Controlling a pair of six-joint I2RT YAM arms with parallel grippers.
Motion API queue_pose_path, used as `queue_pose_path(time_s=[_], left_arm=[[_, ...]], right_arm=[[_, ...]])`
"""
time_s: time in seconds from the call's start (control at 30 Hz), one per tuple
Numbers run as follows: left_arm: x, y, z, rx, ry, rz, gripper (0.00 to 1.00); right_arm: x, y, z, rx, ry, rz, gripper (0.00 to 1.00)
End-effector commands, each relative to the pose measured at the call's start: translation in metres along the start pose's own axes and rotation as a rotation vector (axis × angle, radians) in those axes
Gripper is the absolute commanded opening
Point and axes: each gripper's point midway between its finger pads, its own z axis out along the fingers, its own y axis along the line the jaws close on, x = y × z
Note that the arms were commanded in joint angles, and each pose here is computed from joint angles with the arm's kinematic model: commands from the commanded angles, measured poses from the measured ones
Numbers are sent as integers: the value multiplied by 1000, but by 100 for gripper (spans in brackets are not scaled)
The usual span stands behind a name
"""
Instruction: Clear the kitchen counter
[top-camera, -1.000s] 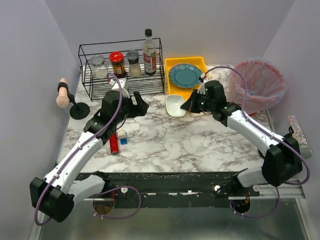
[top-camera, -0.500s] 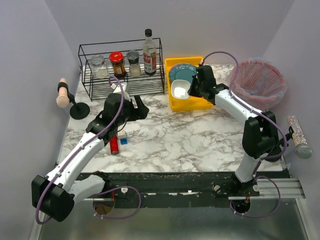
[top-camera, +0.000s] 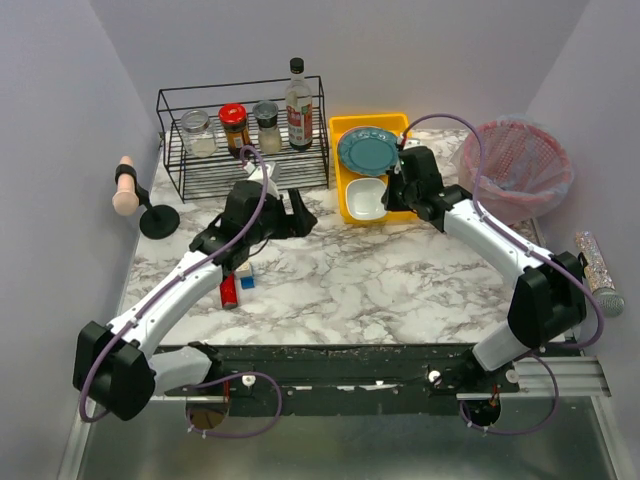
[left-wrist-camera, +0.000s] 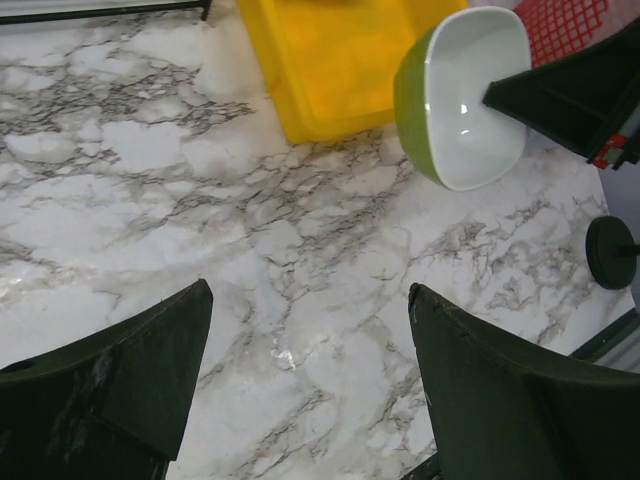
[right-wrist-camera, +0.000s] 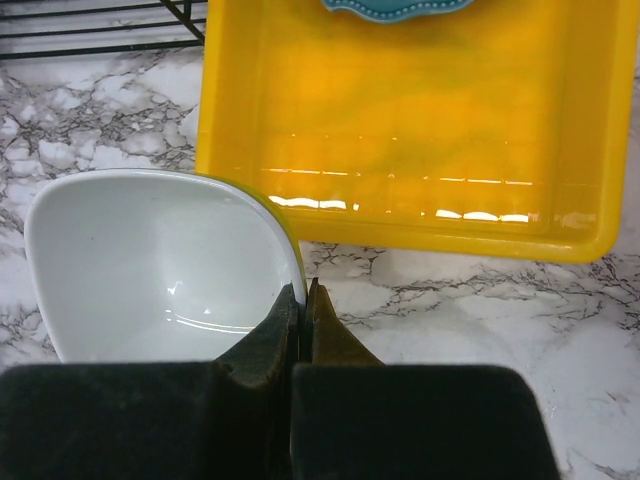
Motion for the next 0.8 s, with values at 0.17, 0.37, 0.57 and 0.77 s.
queue_pose_path(time_s=[0.17,0.37,0.57,0.77], left_arm=[[-10,-71,14,170,-22,85,90],[-11,-70,17,154,-22,104,90],[-8,-69,22,149,-8,94,89],[-14,-62,11,108,-37,117,89]], right_arm=[[18,10,1,-36,59,-34,1],[25,7,6,-18,77,-32,1],[18,9,6,-17,61,-19,1],[-21,-12,33,102,-2,-6,1]])
